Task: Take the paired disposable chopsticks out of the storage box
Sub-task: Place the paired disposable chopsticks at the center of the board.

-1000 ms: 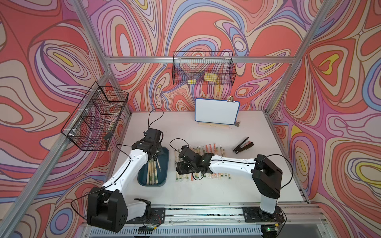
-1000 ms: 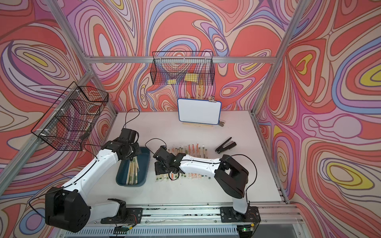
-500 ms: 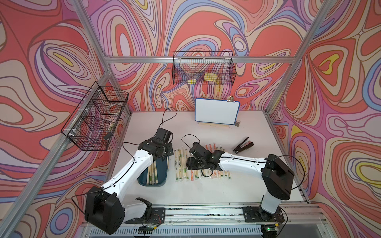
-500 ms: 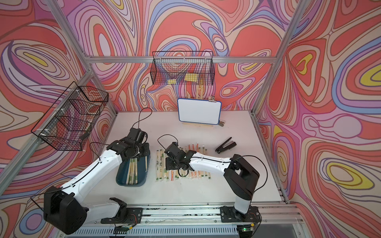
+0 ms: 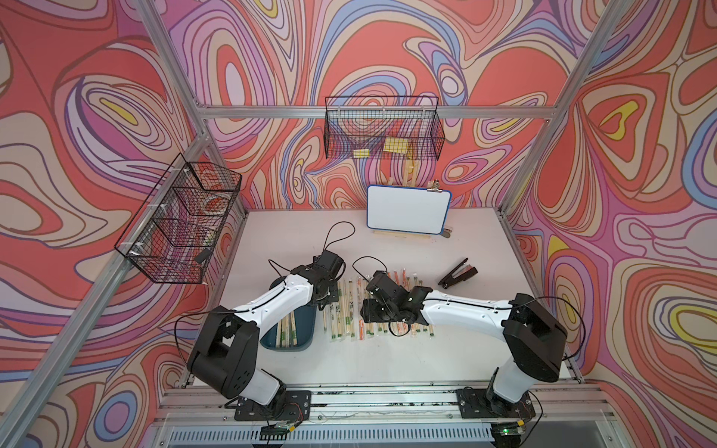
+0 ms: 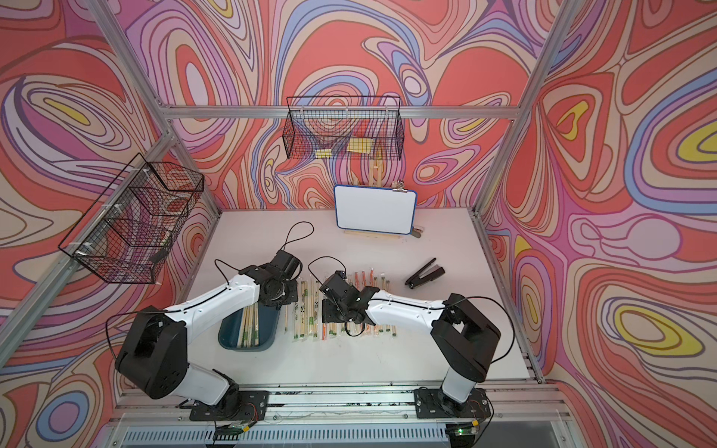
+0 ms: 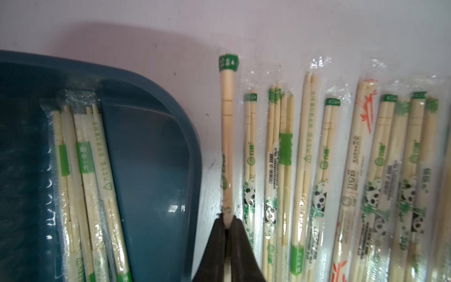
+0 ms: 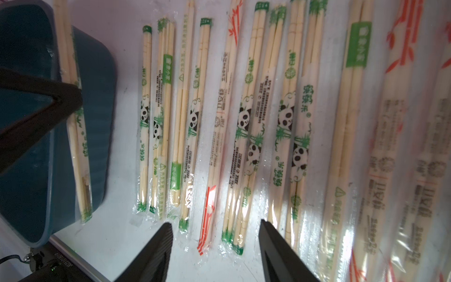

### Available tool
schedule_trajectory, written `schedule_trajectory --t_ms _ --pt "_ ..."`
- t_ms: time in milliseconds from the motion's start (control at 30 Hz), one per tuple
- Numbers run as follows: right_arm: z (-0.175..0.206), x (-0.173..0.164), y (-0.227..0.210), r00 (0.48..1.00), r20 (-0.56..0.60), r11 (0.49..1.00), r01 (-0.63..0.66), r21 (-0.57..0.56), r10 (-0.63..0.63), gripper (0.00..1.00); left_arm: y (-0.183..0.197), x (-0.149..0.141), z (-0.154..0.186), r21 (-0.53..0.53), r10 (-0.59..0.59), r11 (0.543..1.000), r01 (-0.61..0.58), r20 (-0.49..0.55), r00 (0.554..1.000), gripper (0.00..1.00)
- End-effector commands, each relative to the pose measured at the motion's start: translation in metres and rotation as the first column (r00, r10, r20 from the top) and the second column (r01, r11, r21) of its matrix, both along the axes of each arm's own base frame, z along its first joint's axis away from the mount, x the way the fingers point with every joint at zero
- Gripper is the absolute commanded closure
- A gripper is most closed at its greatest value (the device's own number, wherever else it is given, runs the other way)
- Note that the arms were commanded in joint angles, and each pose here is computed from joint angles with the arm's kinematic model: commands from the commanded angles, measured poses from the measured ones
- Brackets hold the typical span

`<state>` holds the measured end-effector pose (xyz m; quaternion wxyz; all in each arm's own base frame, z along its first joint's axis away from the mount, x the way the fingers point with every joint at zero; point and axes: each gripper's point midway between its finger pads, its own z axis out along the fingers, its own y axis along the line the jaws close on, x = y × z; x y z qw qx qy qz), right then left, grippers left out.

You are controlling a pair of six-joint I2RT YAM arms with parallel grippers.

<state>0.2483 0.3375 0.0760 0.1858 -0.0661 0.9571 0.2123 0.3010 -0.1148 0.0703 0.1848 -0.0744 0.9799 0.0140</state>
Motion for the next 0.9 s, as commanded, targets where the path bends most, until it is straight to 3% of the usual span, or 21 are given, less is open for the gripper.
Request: schedule_trajectory --t_ms 0,633,867 --pt "0.006 0.002 0.002 1.0 0.01 0.999 0.014 0.032 -0.014 0.38 0.004 0.002 -0.011 0.03 0.019 0.999 -0.019 0.002 1.0 0.98" --pt "0.008 0.004 0.005 1.0 0.007 0.999 0.006 0.035 -0.006 0.38 -0.003 0.01 -0.041 0.053 -0.018 0.998 0.021 -0.06 0.998 0.89" --pt "0.009 0.004 0.007 1.0 0.01 0.999 0.003 0.035 -0.004 0.38 -0.006 0.011 -0.038 0.044 -0.027 0.999 0.029 -0.063 0.998 0.77"
